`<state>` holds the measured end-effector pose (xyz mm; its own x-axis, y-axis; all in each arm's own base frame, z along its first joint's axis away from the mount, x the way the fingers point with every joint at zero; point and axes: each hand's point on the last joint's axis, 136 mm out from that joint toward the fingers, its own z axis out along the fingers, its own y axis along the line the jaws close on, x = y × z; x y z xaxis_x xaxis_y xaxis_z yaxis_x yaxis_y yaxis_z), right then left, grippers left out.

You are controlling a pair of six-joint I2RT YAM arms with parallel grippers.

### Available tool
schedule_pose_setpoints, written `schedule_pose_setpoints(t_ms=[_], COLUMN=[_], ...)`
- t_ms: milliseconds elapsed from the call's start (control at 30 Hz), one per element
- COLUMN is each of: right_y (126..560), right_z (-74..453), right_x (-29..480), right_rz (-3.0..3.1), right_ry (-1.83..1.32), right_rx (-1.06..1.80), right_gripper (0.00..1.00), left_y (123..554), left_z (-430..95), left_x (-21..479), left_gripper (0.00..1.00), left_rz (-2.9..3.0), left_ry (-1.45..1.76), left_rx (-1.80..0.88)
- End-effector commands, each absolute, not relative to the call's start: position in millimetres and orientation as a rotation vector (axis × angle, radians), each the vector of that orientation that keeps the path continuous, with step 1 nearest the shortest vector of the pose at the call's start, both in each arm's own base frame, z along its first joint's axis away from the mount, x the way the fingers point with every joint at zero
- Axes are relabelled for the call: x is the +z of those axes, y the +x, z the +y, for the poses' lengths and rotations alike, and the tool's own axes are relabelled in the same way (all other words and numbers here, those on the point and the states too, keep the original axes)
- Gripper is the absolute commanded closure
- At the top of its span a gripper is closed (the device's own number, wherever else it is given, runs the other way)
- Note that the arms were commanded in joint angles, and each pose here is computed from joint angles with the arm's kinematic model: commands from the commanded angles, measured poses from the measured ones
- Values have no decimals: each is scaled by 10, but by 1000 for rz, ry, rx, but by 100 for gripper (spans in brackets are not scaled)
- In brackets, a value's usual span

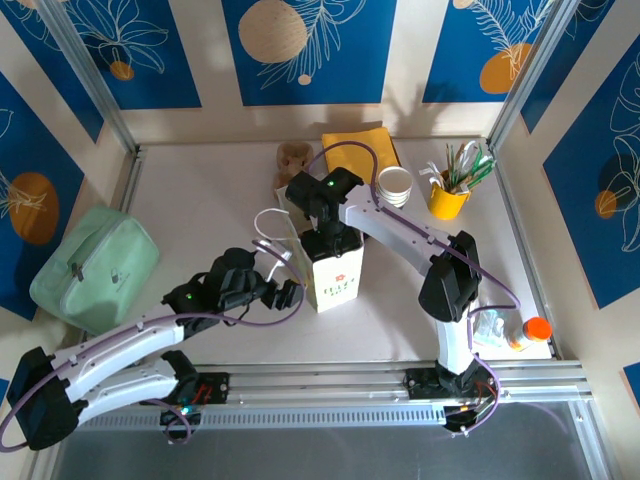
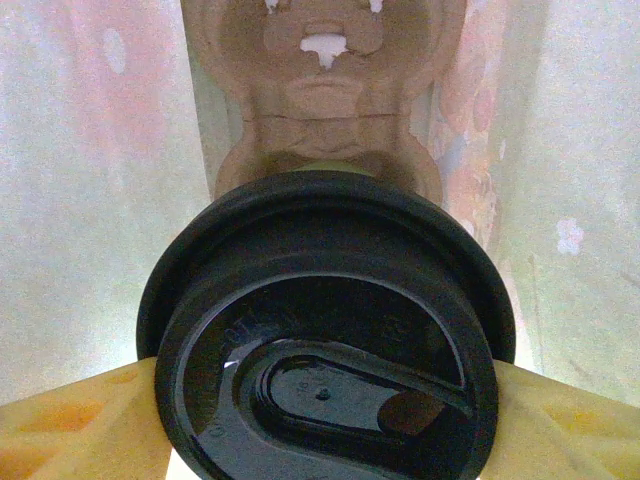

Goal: Pack the takeout coffee

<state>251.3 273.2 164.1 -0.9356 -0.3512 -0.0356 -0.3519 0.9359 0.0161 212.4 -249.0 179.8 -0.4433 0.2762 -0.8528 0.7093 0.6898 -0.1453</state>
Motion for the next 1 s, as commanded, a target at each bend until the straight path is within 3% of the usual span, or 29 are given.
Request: schedule_pose_setpoints(t_ms=[0, 967], right_y=[2490, 2480], right_z=[2713, 2718], right_x=[1520, 1296], right_rz=[3098, 3141], right_ry=[-557, -560], right_rx=[11, -8], right_gripper=[30, 30], left_y=[2123, 2127], left_z=[-2489, -2498], left_x=[1910, 1889], left_gripper=[15, 15], left_rz=[1997, 2003], left_ry=[758, 760], left_rx=[-619, -619])
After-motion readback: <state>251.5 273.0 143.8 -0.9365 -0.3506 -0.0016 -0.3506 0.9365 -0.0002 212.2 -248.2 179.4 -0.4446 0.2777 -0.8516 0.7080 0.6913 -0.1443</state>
